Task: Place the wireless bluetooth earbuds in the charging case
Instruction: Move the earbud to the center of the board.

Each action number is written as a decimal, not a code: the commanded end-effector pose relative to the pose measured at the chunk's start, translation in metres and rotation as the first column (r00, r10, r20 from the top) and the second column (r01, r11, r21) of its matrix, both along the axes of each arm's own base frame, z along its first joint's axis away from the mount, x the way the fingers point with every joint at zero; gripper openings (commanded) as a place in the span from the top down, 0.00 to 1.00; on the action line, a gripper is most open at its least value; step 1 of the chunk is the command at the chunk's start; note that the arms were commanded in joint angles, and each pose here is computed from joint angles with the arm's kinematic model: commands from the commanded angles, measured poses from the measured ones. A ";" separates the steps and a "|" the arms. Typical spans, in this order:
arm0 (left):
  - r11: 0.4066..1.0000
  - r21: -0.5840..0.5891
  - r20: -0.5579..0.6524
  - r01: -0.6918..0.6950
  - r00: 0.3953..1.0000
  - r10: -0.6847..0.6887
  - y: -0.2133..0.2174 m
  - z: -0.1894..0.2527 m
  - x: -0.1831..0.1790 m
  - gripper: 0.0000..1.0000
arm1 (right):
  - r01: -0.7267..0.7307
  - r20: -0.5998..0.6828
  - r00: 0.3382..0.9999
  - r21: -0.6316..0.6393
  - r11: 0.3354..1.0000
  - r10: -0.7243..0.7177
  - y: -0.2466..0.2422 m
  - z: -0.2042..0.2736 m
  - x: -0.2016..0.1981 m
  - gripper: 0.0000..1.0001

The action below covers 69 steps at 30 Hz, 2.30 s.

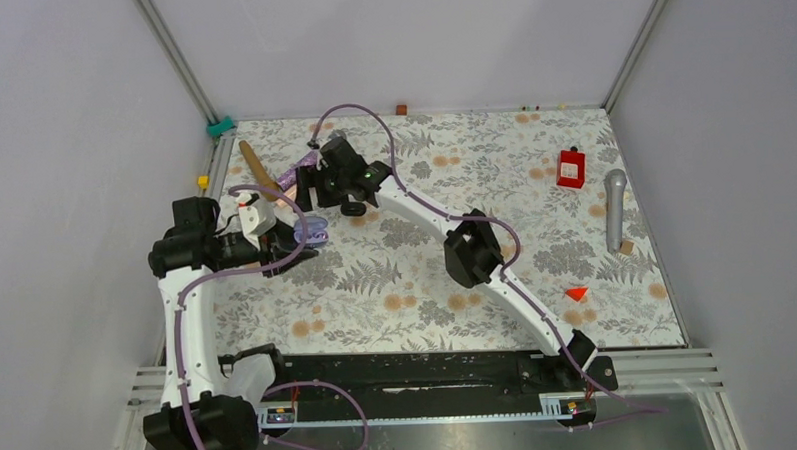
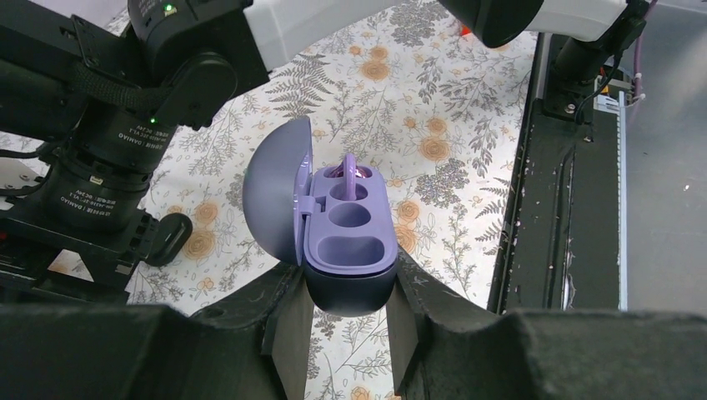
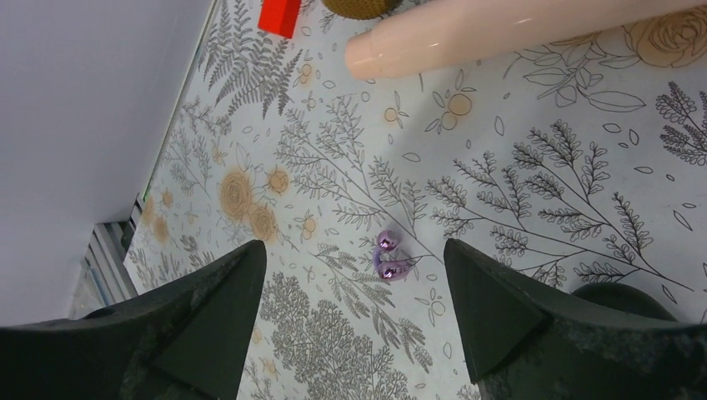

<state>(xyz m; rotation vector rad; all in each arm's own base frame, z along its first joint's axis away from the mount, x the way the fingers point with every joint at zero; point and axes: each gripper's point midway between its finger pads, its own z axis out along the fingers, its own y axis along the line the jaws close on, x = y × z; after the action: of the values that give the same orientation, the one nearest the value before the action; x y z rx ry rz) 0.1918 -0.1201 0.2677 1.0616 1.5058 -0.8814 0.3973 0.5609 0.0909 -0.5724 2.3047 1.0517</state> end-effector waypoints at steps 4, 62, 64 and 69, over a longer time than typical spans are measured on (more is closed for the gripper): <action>0.998 -0.046 0.075 0.047 0.996 -0.044 -0.004 0.021 0.000 1.00 | 0.098 -0.111 0.990 0.076 0.992 -0.090 0.010 -0.013 0.012 0.15; 0.997 -0.068 0.102 0.026 0.995 -0.019 0.002 0.024 -0.006 1.00 | 0.101 -0.132 0.983 -0.197 0.975 -0.128 -0.006 -0.059 -0.040 0.75; 0.997 -0.072 0.098 0.025 0.995 -0.018 0.002 0.023 -0.006 1.00 | 0.102 -0.131 0.983 -0.199 0.975 -0.130 -0.006 -0.059 -0.040 0.78; 0.997 -0.075 0.097 0.025 0.995 -0.017 0.003 0.022 -0.005 1.00 | 0.085 -0.123 0.986 -0.186 0.979 -0.109 -0.003 -0.059 -0.040 0.83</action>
<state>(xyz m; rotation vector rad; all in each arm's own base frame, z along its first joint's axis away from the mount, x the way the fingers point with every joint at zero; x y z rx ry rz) 0.1846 -0.1158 0.2720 1.0577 1.4525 -0.9038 0.3648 0.5638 0.0229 -0.4224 2.5312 0.9234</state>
